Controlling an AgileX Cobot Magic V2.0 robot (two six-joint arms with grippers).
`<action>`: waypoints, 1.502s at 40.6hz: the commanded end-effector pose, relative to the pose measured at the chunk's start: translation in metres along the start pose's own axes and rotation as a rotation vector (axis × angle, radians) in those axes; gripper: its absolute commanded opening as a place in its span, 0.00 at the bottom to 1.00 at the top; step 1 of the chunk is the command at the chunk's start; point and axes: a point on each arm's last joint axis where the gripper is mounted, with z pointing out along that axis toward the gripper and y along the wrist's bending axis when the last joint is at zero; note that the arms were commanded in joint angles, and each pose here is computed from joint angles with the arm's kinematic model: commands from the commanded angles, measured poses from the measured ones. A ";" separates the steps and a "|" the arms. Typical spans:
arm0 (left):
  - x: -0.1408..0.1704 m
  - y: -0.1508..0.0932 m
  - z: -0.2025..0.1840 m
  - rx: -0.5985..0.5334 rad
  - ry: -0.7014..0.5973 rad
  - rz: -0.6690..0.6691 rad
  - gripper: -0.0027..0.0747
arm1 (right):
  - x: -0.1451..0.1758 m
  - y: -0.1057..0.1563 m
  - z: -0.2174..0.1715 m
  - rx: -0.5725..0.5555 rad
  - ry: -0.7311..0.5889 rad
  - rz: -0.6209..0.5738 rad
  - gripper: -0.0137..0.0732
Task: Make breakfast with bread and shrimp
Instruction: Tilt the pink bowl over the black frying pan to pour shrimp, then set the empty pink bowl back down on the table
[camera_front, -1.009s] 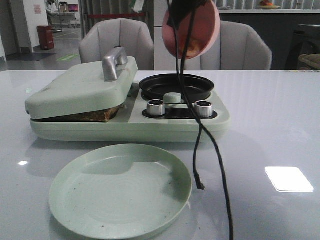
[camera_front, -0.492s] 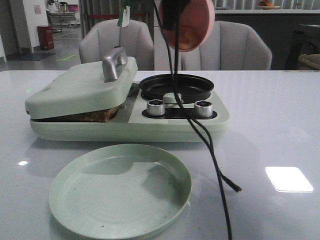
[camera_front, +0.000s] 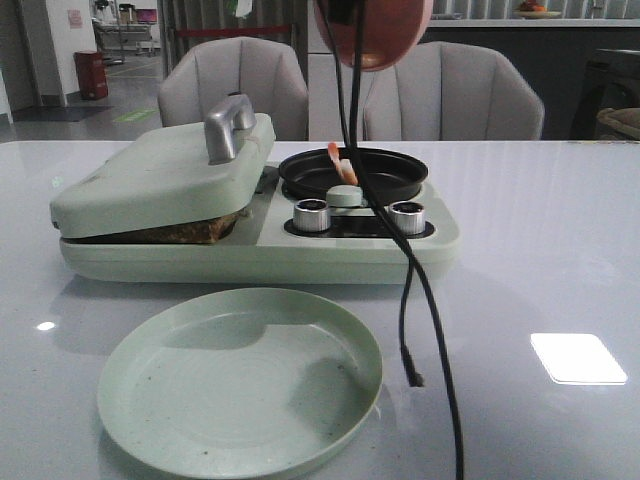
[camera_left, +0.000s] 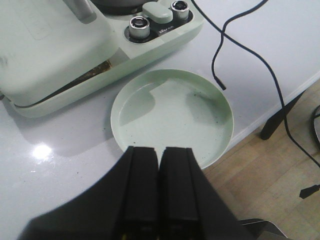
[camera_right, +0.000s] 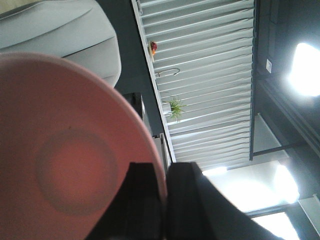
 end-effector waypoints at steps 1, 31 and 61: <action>-0.014 0.000 -0.005 -0.004 -0.095 -0.013 0.16 | 0.001 -0.071 -0.007 0.168 -0.015 0.072 0.18; -0.014 0.000 -0.005 -0.006 -0.099 -0.013 0.16 | 0.002 -0.080 -0.007 0.179 -0.006 0.130 0.18; -0.014 0.000 -0.005 -0.005 -0.098 -0.013 0.16 | 0.162 -0.080 -0.019 -0.578 0.514 0.612 0.18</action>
